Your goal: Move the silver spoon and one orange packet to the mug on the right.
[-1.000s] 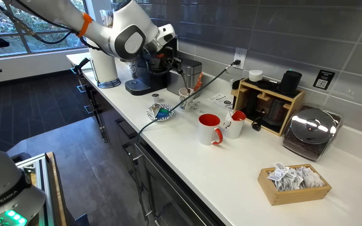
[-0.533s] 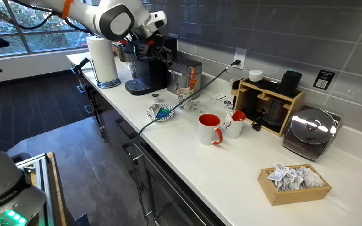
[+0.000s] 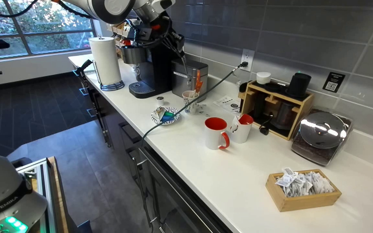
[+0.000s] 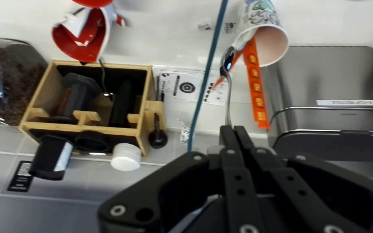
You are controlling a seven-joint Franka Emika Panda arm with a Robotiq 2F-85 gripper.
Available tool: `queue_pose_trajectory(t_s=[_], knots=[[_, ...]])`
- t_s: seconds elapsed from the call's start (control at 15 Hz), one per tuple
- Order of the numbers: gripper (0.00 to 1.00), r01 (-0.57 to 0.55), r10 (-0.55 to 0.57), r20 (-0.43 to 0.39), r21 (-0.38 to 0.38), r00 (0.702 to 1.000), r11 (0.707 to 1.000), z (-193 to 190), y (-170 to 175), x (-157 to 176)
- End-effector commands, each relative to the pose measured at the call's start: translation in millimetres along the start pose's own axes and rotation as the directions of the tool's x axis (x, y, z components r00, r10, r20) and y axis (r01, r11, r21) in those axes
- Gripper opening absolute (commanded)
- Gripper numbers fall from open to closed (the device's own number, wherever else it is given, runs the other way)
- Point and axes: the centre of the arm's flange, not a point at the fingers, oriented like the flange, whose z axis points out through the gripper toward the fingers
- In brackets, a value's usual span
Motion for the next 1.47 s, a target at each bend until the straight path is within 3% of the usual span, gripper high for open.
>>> queue_pose_trajectory(t_s=[0.0,0.2,0.53,1.07,1.4], knots=[[0.01,-0.1,0.104,0.102,-0.039,0.989,0.994,-8.2,60.7,-3.1],[0.01,-0.228,0.233,0.165,-0.044,0.958,0.973,-1.7,117.7,-16.6],[0.01,-0.403,0.407,0.13,-0.059,0.904,0.913,35.0,176.3,-37.2],[0.01,-0.49,0.498,0.1,-0.095,0.861,0.866,84.0,189.2,-47.3],[0.01,-0.493,0.514,0.169,-0.155,0.841,0.856,107.8,186.9,-51.1]])
